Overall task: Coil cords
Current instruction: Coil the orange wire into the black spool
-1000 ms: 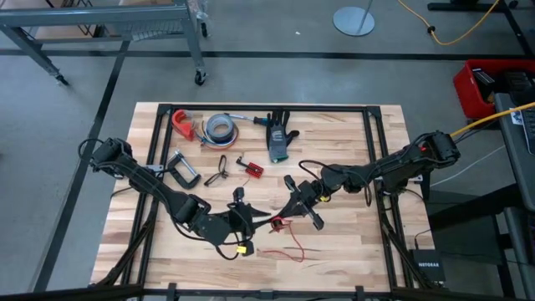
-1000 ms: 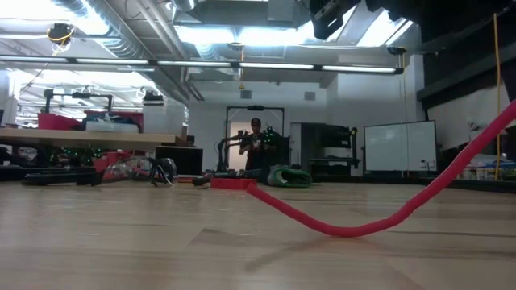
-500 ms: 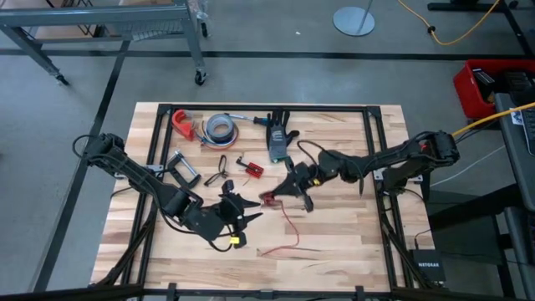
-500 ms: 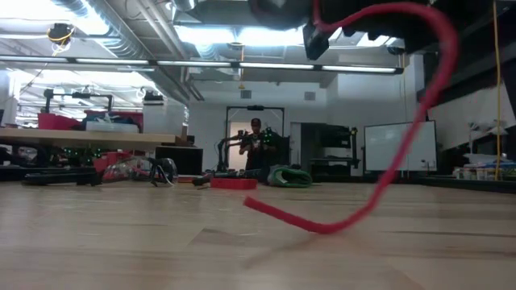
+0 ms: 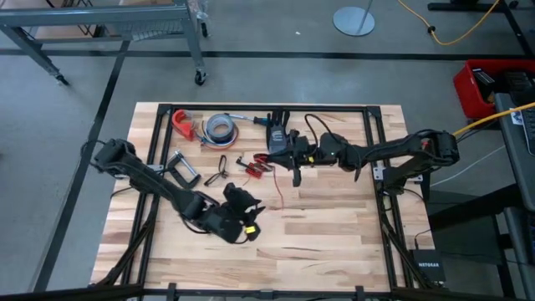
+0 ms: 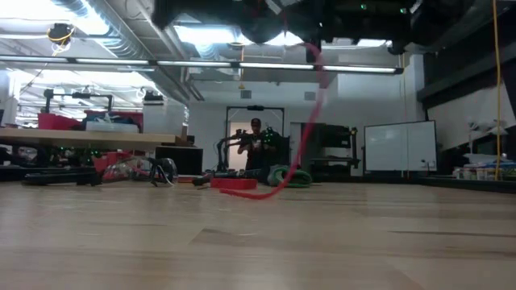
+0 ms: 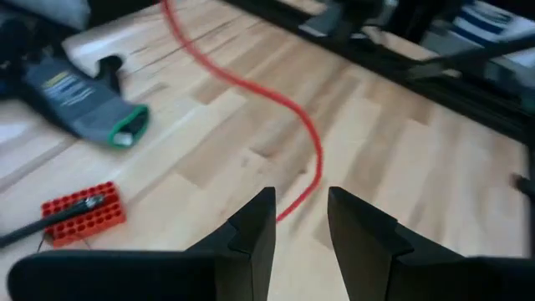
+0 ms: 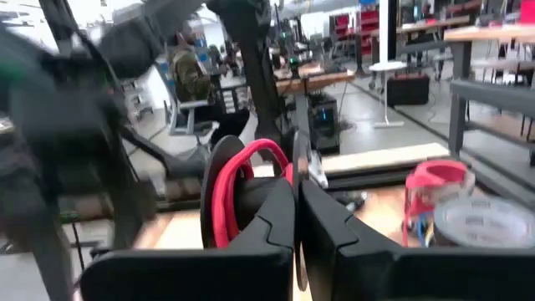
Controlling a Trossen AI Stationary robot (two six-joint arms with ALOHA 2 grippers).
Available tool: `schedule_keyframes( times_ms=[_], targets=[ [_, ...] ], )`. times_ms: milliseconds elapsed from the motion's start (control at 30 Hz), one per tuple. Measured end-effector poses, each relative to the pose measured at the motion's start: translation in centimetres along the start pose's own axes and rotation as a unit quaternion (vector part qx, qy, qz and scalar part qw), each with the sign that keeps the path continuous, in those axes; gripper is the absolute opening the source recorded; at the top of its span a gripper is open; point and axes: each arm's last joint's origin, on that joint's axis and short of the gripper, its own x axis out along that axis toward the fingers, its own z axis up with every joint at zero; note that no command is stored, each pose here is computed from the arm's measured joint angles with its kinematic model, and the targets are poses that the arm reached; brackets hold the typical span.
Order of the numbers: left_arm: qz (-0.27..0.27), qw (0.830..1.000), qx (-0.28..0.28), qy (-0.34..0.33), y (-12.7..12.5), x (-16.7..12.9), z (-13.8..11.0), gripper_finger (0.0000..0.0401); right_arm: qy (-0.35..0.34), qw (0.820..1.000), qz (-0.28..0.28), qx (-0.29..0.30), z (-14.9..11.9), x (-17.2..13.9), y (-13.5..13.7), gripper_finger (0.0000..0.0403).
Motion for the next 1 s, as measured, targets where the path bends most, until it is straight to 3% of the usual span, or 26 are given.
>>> schedule_keyframes(
  times_ms=[233, 367, 1000],
  targets=[
    [0.041, 0.998, -0.056, -0.010, 0.3, 4.3, -1.4, 0.0102, 0.001, 0.999, -0.014, -0.042, 1.8, 0.9, 0.1, 0.0007],
    [0.050, 0.997, -0.056, -0.013, 0.3, 5.9, -2.0, 0.0102, 0.032, 0.998, -0.033, -0.050, 1.7, 1.1, -0.1, 0.0007],
    [0.086, 0.995, -0.048, -0.023, 1.2, 6.9, -1.9, 0.0101, 0.052, 0.998, -0.018, -0.042, 1.4, 1.1, 0.0, 0.0007]
  ],
)
